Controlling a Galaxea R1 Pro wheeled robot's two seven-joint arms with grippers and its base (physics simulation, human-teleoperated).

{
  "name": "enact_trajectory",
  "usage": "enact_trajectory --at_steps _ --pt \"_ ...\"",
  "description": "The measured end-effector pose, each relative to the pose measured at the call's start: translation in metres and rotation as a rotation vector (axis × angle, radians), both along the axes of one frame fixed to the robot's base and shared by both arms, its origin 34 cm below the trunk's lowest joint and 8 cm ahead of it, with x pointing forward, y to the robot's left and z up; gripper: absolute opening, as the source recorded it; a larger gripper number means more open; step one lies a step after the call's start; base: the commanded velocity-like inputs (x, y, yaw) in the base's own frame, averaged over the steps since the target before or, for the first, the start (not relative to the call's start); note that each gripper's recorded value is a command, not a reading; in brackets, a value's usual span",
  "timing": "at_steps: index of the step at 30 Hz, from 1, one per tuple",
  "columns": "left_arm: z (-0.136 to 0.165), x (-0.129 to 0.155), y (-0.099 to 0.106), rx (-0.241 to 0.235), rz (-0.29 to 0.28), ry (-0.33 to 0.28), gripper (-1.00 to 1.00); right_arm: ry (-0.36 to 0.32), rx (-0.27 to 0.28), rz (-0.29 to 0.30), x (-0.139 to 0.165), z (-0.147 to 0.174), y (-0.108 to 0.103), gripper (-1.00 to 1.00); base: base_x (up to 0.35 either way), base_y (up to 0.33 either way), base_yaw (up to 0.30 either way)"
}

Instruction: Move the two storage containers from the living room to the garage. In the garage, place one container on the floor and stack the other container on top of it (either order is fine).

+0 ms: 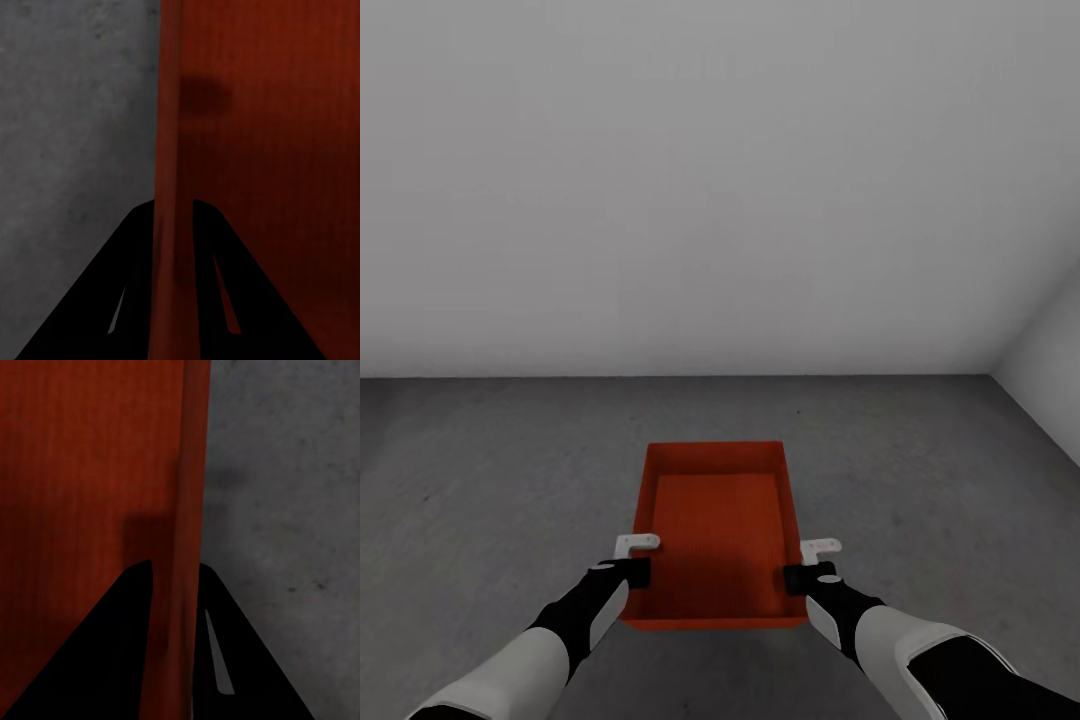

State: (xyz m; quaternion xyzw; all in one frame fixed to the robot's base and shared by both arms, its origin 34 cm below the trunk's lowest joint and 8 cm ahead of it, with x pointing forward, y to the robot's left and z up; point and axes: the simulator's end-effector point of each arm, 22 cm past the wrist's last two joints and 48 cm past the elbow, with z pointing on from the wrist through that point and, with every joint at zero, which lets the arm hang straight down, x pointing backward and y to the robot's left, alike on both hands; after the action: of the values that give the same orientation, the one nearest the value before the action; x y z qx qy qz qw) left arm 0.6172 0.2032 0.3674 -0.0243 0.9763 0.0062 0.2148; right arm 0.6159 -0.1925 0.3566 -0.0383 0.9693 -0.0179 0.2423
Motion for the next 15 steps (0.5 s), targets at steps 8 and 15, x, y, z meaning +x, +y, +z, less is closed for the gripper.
enact_trajectory --at_steps 8,15 --pt "0.0000 0.0000 0.0000 0.000 0.000 0.000 -1.00 0.000 0.000 0.000 0.0000 0.0000 0.0000 -1.00 0.000 0.000 0.000" --pt "-0.0064 -0.0014 0.0000 0.000 0.000 0.001 -1.00 0.001 0.000 0.000 -0.0014 -0.0063 0.0000 -1.00 0.000 0.000 0.000"
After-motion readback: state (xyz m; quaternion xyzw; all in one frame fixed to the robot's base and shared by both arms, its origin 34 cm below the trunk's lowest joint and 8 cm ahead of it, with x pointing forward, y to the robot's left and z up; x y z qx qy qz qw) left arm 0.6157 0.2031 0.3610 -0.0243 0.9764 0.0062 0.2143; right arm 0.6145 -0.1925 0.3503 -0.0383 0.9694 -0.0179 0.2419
